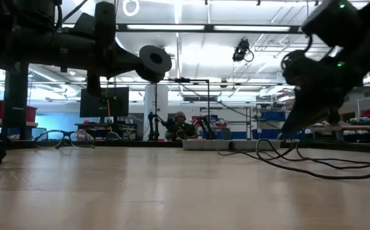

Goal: Coil cords
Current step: Coil the black wire onto the black spool

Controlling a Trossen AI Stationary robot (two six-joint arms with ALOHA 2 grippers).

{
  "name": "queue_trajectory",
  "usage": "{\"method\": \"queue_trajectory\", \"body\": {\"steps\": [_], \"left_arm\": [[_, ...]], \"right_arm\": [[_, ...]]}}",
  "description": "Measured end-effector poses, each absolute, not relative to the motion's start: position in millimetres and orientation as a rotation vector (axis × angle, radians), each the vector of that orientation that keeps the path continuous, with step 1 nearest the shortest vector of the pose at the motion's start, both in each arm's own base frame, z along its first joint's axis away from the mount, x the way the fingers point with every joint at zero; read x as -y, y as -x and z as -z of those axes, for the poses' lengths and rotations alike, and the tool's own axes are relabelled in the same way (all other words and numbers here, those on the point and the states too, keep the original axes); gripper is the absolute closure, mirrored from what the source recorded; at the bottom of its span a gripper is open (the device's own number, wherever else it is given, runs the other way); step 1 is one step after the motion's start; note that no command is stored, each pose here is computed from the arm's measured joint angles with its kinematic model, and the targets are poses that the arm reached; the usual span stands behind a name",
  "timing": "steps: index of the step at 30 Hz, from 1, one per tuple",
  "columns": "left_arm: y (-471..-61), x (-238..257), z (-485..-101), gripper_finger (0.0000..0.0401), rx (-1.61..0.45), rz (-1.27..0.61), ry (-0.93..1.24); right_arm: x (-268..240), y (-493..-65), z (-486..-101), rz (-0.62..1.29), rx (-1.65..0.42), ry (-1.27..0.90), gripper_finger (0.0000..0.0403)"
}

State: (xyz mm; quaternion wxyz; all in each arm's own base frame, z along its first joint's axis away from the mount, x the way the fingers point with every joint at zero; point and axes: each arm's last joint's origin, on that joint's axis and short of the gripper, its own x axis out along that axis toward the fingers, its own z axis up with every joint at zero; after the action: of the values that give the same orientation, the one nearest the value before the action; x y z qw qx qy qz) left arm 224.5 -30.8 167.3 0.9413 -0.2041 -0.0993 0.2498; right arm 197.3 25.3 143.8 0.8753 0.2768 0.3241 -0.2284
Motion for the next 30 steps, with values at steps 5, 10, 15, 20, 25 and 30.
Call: {"method": "queue_trajectory", "body": {"steps": [5,10,15,20,25,30], "left_arm": [[-224.2,30.4,-168.4,0.0401,0.217,-0.524,0.424],[-223.7,29.7,-168.3,0.0401,0.222,-0.554,0.425],[-223.6,28.9,-168.0,0.0401,0.213,-0.572,0.394],[-223.1,28.2,-167.2,0.0401,0.191,-0.611,0.330],[-222.5,27.2,-166.5,0.0401,0.170,-0.657,0.271],[-222.8,27.3,-163.1,0.0401,0.153,-0.658,0.298]], "right_arm": [[-14.8,-172.4,-150.5,0.461,-0.572,-0.636,0.0403],[-7.8,-156.9,-153.9,0.444,-0.495,-0.627,0.0401],[-3.5,-150.0,-154.1,0.434,-0.456,-0.625,0.0393],[-2.6,-153.1,-158.1,0.346,-0.441,-0.596,0.0369],[-2.3,-155.7,-161.6,0.262,-0.428,-0.591,0.0335],[-2.1,-162.9,-169.1,0.251,-0.322,-0.598,0.0307]]}}
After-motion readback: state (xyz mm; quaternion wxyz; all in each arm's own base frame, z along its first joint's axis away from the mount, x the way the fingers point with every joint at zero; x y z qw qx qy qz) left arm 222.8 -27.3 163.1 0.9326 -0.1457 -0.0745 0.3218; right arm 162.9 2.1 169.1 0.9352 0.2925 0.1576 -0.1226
